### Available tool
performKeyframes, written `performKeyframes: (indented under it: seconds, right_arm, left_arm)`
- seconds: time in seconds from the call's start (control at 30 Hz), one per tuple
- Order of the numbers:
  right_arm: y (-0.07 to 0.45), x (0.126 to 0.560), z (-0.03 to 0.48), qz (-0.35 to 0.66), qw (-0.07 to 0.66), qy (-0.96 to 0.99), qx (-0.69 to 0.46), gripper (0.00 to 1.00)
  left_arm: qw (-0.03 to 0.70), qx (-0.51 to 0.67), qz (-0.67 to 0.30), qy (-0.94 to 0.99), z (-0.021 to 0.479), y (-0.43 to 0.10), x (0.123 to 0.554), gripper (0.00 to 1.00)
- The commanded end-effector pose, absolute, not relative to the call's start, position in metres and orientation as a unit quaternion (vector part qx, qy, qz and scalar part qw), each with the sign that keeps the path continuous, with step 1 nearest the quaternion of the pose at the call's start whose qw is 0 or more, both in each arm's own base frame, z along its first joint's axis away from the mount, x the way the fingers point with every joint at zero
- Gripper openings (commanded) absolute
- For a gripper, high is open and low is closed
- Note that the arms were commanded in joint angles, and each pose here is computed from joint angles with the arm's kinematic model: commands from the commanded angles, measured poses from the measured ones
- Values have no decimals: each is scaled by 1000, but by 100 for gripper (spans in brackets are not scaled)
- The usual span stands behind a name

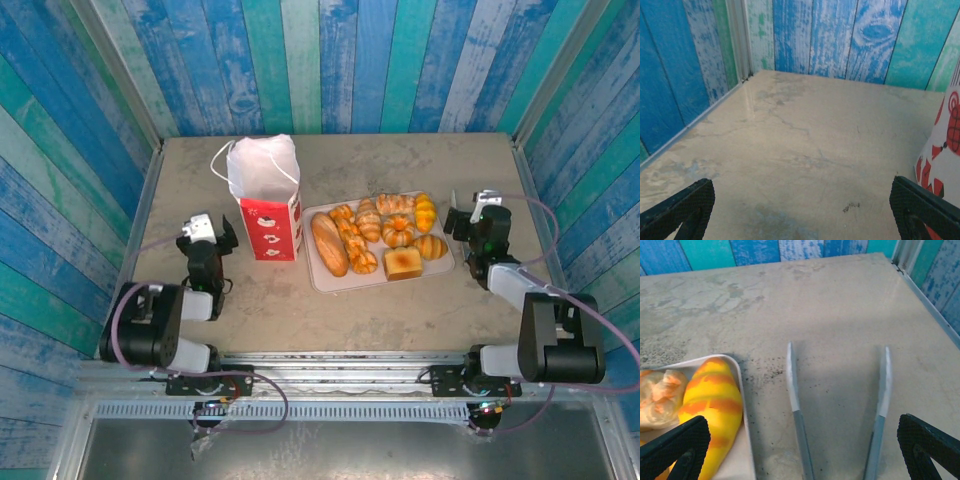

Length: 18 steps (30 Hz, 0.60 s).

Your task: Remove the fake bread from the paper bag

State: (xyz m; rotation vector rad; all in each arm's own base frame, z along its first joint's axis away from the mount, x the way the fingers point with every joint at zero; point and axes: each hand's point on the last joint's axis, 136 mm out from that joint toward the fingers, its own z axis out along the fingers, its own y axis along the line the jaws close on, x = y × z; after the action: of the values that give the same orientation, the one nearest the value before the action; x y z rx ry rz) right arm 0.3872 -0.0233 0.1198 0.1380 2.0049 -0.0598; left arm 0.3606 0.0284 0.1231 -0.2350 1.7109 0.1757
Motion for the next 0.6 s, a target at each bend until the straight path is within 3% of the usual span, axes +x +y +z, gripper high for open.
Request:
performKeyframes:
  seconds: [0.0,0.37,0.57]
  right_arm:
    - [-12,393,127,-25,573,819,26,100]
    - [25,393,99,6,577,814,-68,100]
    - [11,397,100,-15,574,818,-28,100]
  left_arm:
    - [648,-84,70,754,128,23,376,94]
    - [652,-86,68,750,129,24,377,94]
    - [652,-85,68,750,129,24,377,94]
